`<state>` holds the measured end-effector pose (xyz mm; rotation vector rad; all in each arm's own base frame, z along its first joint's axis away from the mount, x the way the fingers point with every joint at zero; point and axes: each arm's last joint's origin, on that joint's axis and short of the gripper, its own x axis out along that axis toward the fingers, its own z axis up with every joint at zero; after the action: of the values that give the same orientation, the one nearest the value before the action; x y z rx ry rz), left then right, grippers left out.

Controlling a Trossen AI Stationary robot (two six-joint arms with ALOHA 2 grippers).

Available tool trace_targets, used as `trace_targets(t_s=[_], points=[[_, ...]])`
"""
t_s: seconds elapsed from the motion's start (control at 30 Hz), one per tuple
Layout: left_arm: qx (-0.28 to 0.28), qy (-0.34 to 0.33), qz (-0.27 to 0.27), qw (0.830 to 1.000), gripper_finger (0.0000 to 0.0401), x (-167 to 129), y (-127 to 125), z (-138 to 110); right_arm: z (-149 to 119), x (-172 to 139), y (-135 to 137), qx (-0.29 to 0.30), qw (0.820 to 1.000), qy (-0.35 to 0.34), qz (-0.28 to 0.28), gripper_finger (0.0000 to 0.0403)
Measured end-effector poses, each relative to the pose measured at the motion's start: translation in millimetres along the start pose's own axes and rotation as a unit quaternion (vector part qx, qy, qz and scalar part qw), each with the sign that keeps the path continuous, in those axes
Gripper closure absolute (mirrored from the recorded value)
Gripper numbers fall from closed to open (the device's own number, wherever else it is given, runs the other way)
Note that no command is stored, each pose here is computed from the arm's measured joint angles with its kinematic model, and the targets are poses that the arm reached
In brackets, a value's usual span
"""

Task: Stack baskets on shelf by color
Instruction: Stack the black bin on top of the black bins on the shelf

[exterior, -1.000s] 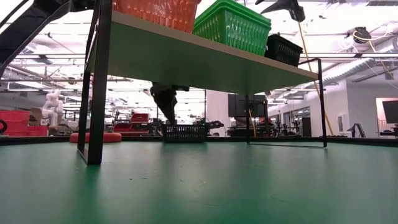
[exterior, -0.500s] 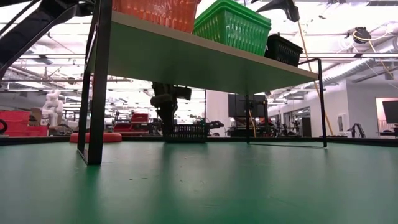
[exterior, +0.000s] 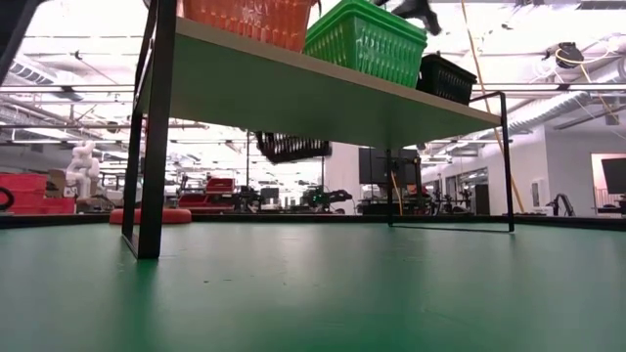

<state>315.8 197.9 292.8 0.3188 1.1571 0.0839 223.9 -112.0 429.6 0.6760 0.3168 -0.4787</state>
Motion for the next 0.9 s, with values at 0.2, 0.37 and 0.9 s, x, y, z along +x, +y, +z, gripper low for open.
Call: trace_targets(t_s=[0.2, 0.37, 0.9], points=[[0.063, -0.032, 0.046, 0.996, 0.0390, -44.8, -21.0, 13.1, 24.1, 33.7, 11.0, -0.101, 0.995, 0.006, -0.002, 0.0277], [0.088, -0.043, 0.064, 0.993, 0.0395, -63.1, -41.4, 23.8, 38.2, 48.6, 17.8, -0.209, 0.978, 0.003, -0.004, 0.0269], [0.152, -0.052, 0.085, 0.983, 0.0394, -72.1, -94.5, 54.4, 9.5, 82.5, -0.5, -0.314, 0.945, 0.091, -0.030, 0.0277]])
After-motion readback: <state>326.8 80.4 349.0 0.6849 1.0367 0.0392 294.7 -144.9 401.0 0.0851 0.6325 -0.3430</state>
